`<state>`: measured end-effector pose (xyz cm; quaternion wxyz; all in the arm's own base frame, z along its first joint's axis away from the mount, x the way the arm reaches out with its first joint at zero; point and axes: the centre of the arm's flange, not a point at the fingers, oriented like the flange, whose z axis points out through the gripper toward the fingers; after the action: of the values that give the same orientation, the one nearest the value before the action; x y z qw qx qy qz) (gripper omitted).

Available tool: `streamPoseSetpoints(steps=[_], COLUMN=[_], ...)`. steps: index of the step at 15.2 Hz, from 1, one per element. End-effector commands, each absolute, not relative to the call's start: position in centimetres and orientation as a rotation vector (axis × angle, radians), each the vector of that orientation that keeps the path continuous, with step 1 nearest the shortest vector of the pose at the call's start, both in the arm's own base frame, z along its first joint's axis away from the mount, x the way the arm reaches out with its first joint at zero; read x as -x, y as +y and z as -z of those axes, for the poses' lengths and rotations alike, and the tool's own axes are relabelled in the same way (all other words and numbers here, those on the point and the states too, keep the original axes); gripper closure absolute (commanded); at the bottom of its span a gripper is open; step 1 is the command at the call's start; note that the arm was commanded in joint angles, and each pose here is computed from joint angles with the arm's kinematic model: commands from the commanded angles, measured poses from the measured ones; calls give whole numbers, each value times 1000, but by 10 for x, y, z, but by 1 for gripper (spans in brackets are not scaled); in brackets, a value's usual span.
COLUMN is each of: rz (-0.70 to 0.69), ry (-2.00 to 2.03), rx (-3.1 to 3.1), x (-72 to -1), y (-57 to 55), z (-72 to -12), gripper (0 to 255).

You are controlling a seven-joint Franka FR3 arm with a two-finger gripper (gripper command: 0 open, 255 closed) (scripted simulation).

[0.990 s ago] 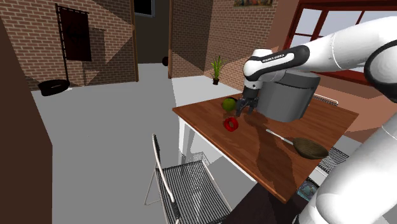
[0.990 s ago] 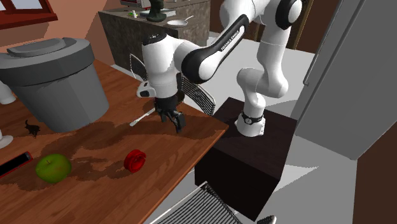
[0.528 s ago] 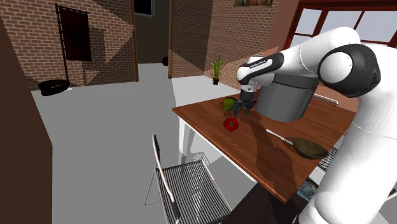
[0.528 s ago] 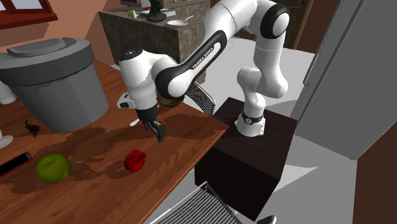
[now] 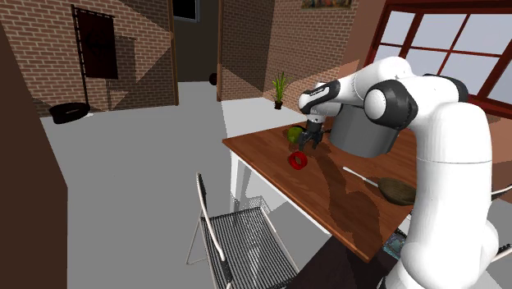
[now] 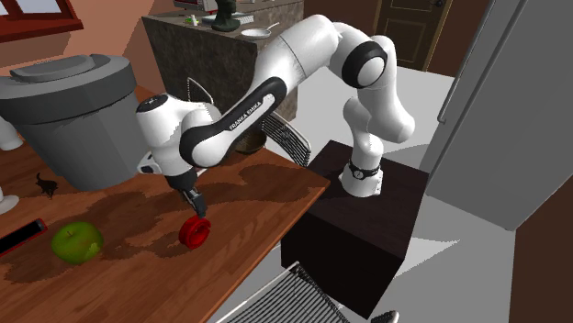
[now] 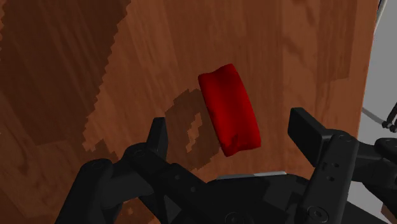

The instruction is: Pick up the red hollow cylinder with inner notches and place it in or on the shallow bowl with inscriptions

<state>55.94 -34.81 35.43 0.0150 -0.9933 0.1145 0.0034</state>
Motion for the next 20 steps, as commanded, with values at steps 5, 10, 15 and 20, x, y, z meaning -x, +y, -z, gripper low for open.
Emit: streamPoseSetpoints(steps=[5, 10, 15, 20], rz=[-9, -9, -9, -9], ry=[359, 359, 359, 359], rx=[3091, 3091, 3091, 3091], x=[-566, -566, -566, -566], y=[-356, -356, -356, -356], z=[-322, -308, -308, -308], gripper=[0, 0, 0, 255])
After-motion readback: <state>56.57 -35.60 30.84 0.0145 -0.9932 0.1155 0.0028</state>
